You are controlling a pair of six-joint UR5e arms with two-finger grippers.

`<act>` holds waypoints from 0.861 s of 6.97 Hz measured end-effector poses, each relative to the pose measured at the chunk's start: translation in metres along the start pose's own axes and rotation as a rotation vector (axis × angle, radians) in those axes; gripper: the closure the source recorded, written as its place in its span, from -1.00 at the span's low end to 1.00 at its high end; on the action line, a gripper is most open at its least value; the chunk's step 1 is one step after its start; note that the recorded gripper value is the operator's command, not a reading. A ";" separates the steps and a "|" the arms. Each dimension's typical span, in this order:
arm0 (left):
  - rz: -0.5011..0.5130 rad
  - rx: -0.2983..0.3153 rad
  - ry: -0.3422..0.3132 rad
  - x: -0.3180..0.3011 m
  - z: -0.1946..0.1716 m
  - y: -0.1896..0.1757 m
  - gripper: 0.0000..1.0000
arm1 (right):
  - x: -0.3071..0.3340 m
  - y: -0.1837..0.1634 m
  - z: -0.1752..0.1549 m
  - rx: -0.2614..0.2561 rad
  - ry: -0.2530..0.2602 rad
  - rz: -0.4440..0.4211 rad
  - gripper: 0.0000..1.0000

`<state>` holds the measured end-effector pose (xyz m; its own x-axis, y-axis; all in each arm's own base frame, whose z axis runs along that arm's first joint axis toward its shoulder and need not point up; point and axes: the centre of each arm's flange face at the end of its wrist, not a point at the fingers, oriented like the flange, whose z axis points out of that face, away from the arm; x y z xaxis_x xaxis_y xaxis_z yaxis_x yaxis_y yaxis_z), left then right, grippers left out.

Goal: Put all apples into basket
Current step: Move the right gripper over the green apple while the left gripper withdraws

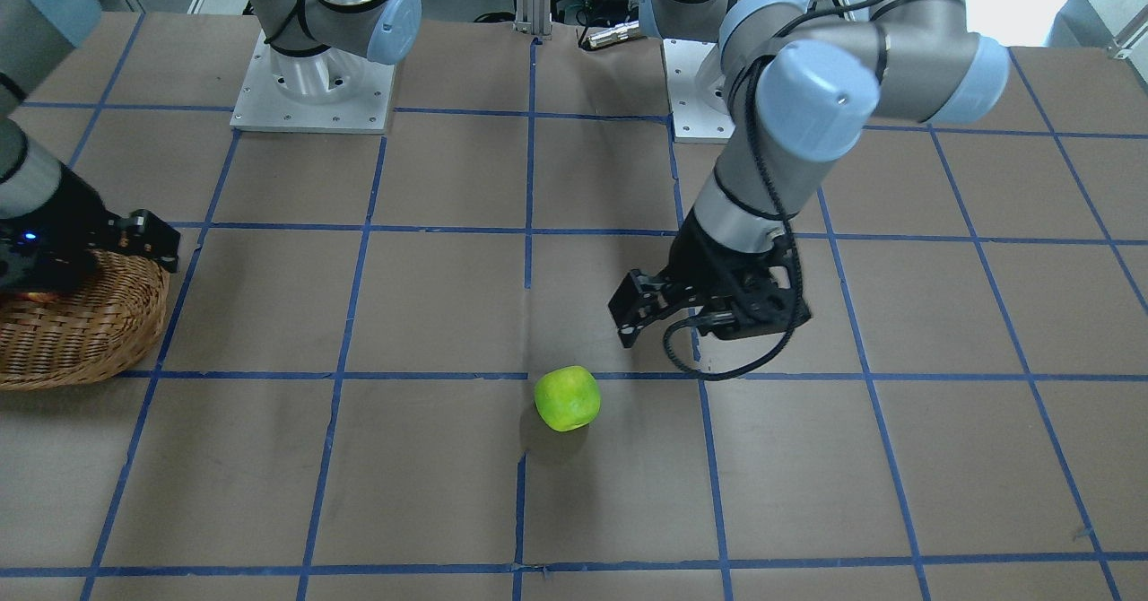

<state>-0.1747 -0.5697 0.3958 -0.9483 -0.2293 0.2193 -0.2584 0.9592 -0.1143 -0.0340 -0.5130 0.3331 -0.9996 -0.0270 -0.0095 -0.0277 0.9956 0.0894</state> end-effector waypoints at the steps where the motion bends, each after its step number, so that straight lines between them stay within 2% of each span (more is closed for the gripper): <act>1: 0.077 0.008 -0.053 -0.030 -0.053 -0.017 -1.00 | -0.064 -0.006 -0.002 0.026 -0.020 -0.002 -1.00; 2: 0.164 -0.013 -0.128 -0.061 -0.100 -0.027 -1.00 | -0.123 -0.011 -0.006 0.062 -0.066 0.013 -1.00; 3: 0.216 -0.054 -0.174 -0.085 -0.137 -0.035 -1.00 | -0.175 -0.019 -0.010 0.085 -0.113 0.049 -1.00; 5: 0.251 -0.113 -0.197 -0.088 -0.169 -0.042 -1.00 | -0.282 -0.046 -0.005 0.102 -0.152 0.077 -1.00; 6: 0.267 -0.112 -0.201 -0.075 -0.172 -0.040 -1.00 | -0.334 -0.060 0.010 0.114 -0.161 0.059 -1.00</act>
<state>-0.0621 -0.5626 0.5505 -0.9999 0.0153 0.0000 0.0153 0.9993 -0.0327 0.3018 -0.5624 0.3207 -0.9852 0.0377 -0.1671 0.0413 0.9990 -0.0183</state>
